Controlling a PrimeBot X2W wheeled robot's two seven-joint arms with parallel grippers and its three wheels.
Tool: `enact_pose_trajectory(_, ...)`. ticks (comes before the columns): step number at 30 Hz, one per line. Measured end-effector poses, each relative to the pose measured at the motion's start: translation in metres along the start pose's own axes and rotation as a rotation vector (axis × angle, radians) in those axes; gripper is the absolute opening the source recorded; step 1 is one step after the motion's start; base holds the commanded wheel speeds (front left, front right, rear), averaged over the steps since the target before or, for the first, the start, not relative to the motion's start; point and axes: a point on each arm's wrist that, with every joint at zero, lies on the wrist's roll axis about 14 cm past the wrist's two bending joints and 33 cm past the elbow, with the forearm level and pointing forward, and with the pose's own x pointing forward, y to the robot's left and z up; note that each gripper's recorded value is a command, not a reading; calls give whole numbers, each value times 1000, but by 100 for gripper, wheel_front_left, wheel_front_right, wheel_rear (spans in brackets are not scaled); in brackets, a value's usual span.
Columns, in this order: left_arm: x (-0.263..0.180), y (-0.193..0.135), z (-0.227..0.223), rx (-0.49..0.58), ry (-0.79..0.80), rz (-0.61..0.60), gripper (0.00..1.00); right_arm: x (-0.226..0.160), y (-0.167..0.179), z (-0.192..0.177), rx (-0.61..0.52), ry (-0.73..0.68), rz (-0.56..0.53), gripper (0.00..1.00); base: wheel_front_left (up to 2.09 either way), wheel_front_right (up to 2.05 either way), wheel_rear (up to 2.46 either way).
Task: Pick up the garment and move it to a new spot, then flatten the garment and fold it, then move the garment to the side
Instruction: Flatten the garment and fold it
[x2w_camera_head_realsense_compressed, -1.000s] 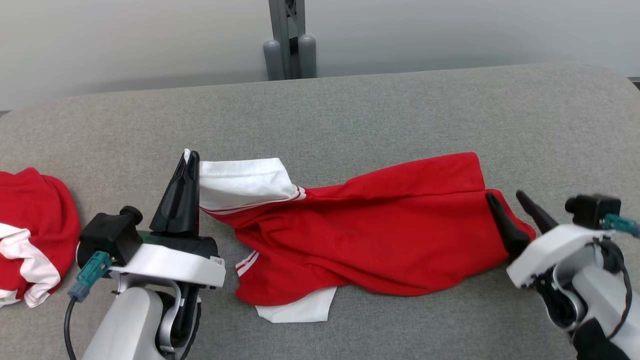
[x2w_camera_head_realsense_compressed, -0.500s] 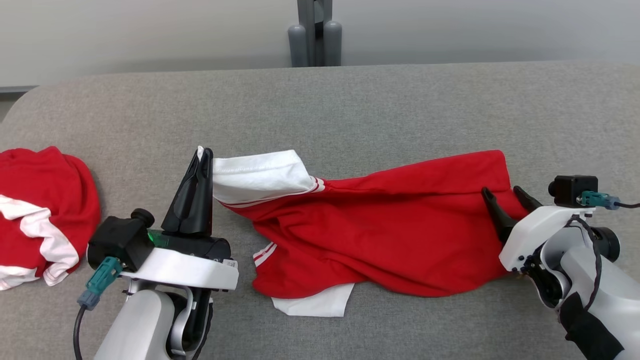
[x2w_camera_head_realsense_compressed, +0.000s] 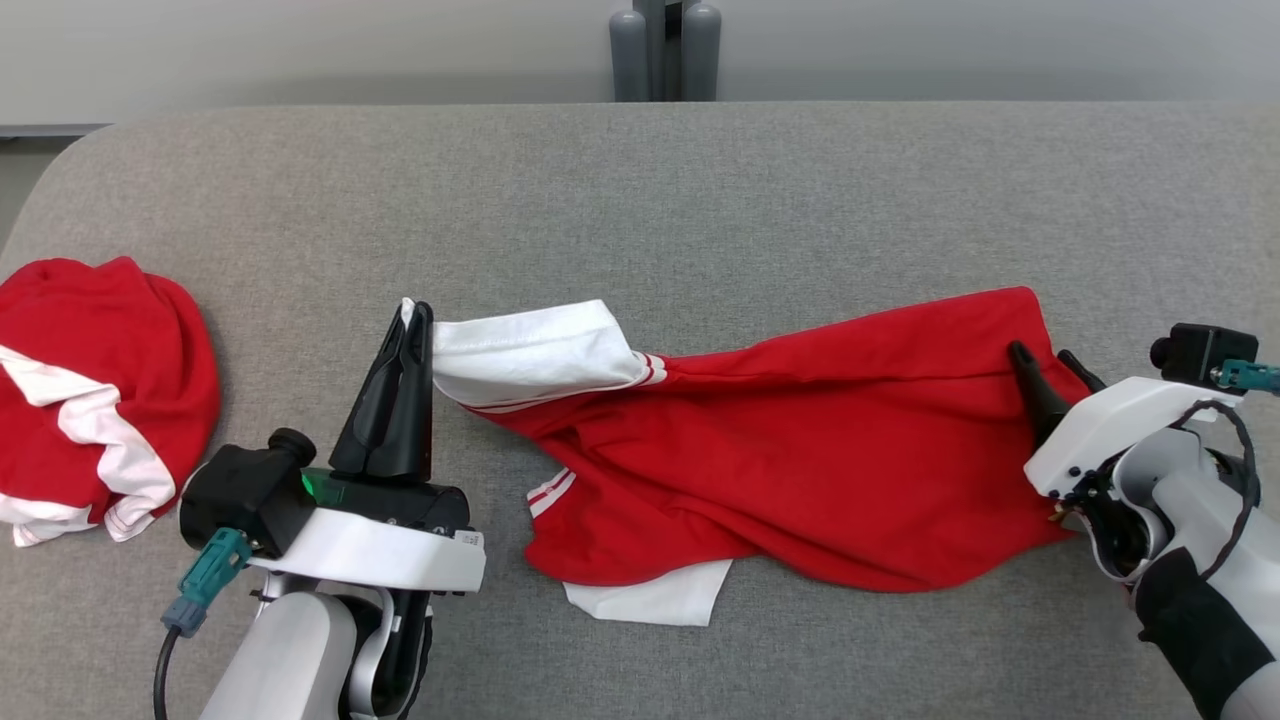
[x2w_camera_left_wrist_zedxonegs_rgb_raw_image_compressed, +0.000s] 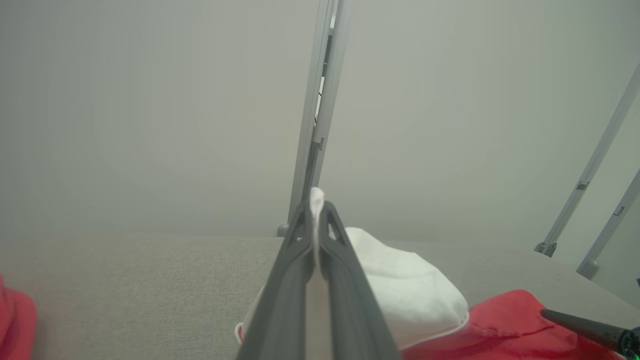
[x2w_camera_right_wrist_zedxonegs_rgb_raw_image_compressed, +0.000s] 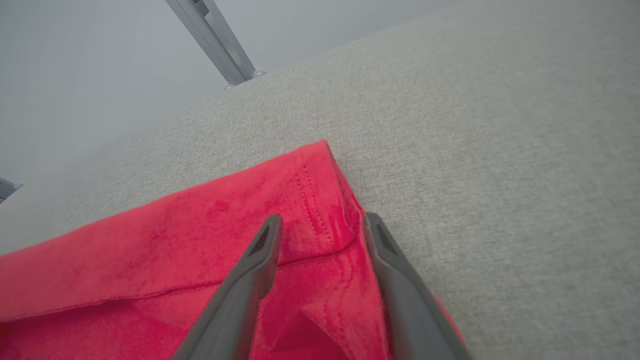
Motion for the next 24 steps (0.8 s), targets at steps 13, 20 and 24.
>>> enact_pose_trajectory(13, 1, 5, -1, 11, 3, 12, 0, 12, 3, -12, -84, 92, 16, 0, 0, 0, 0)
enact_pose_trajectory(20, 5, 3, 19, 12, -53, 0, 0, 6, 16, 32, -99, -46, 71, 0, 0, 0, 0)
enact_pose_trajectory(24, 11, 1, 43, 24, -119, -20, 0, -7, 20, 68, -79, -143, 106, 0, 0, 0, 0)
